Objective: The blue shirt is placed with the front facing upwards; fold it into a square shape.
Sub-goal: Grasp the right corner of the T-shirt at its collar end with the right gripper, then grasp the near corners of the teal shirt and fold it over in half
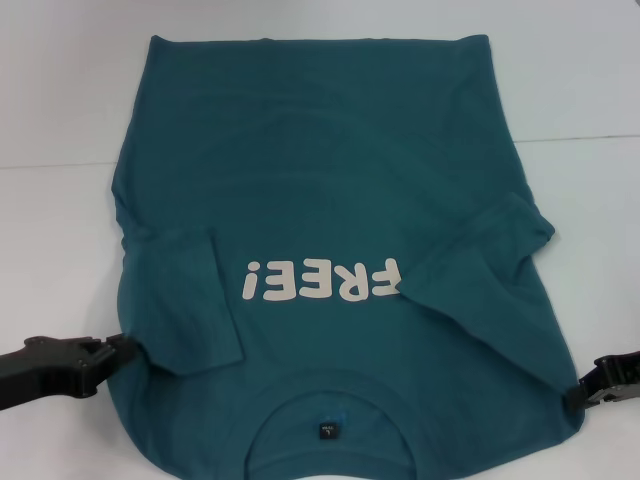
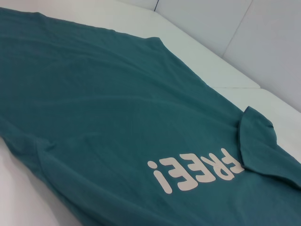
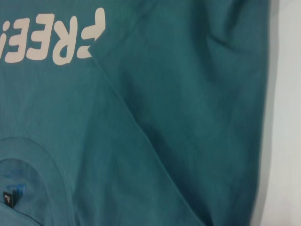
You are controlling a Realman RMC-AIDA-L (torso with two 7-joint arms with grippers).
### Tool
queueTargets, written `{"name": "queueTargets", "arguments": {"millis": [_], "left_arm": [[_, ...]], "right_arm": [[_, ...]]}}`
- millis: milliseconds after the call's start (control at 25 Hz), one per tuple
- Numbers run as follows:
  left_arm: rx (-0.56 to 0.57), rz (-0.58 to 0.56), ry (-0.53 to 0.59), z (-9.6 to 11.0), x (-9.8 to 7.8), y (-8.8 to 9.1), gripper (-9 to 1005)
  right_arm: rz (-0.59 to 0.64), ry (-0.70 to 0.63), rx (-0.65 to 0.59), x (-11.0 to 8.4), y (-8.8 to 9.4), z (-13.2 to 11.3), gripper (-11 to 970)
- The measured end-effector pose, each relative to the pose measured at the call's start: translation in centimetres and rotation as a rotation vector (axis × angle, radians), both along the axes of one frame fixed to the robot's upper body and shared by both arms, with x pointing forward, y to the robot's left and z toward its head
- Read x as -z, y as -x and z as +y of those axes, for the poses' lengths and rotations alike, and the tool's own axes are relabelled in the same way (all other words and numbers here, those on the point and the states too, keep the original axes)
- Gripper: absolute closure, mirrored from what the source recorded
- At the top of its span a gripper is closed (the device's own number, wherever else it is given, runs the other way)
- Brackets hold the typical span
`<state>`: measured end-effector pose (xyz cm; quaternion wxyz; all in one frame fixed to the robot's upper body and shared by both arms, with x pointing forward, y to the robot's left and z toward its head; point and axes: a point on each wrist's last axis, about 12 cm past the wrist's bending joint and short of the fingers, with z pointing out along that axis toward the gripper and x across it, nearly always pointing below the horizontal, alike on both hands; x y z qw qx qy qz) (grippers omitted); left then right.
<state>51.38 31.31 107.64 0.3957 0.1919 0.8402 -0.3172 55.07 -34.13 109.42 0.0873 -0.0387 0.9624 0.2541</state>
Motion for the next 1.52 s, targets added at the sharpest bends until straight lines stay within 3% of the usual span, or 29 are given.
{"name": "queueTargets", "arguments": {"millis": [400,960,1520], "left_arm": [[-0.008,-0.003,0.021,0.5,-0.3,0.3,947],[-0.028,-0.011,0.056,1.4,-0.8,0.9,948],[-0.086,-0.040,0.028,3.2,-2.1,1.2,947]], "right_arm": [[-0.037,-0.037,-0.001,-1.3,0.2,-0.8,923],[-0.132,-0.147,0.023,-2.2,1.5,-2.5,924],[-0.179,-0.208,-0.017,-2.3,2.0,-2.2,925]]}}
